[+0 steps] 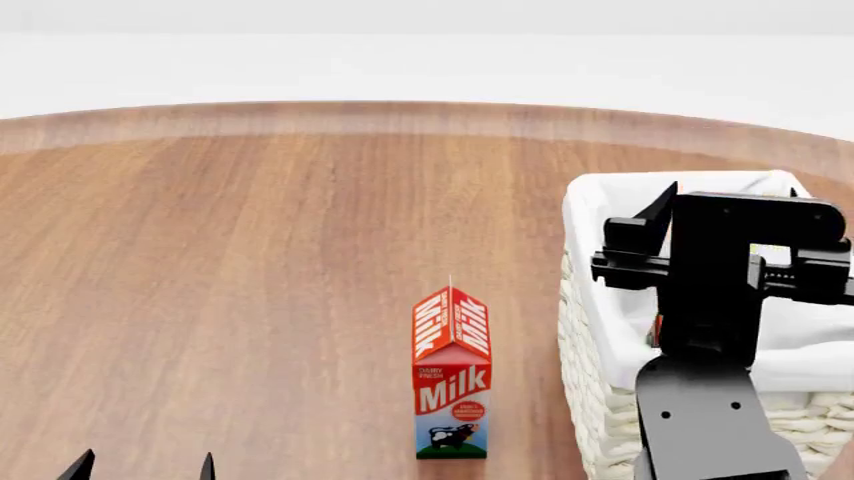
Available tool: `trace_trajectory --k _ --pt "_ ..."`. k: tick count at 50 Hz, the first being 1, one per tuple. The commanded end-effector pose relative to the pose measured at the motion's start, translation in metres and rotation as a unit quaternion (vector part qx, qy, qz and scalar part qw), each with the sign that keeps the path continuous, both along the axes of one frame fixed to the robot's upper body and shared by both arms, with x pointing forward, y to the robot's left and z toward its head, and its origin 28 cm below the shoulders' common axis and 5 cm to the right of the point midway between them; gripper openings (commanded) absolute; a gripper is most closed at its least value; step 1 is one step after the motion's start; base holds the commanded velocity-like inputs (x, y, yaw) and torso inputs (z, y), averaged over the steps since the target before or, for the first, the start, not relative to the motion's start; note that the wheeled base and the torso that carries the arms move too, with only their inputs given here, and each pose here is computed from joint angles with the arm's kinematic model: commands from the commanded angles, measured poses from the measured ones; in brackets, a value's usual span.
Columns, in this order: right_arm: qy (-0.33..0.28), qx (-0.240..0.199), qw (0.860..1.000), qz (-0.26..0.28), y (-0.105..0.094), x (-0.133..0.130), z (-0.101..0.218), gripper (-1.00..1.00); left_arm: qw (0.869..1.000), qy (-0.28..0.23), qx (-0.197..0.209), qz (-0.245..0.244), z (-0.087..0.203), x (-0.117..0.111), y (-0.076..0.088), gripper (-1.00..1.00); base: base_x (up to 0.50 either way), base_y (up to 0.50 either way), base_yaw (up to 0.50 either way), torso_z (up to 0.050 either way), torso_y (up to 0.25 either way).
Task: Pick up the orange juice, and put it in the basket.
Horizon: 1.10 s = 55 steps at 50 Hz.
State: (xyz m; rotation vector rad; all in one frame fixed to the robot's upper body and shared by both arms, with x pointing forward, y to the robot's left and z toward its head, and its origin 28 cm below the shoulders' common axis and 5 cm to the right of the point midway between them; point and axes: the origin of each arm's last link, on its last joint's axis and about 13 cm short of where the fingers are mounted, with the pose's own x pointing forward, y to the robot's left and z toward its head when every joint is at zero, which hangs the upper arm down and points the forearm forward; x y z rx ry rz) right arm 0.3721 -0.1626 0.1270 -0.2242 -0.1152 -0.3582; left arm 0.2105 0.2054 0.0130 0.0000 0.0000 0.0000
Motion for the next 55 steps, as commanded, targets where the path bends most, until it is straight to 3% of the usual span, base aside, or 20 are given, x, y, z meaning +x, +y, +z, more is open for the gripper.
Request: trace_trajectory --k 1,30,55 --pt "-0.005 -0.015 1.000 0.002 0.002 -0.002 0.005 1.00 1.000 0.000 0.000 0.000 0.000 0.000 0.000 1.00 0.00 0.00 0.00 0.000 0.000" --pt "-0.020 -0.009 1.000 0.012 0.003 -0.009 0.009 1.00 1.000 0.000 0.000 0.000 0.000 0.000 0.000 1.00 0.00 0.00 0.00 0.000 0.000" --pt "-0.097 -0.005 0.993 0.065 0.013 -0.064 0.028 1.00 1.000 0.000 0.000 0.000 0.000 0.000 0.000 1.00 0.00 0.00 0.00 0.000 0.000"
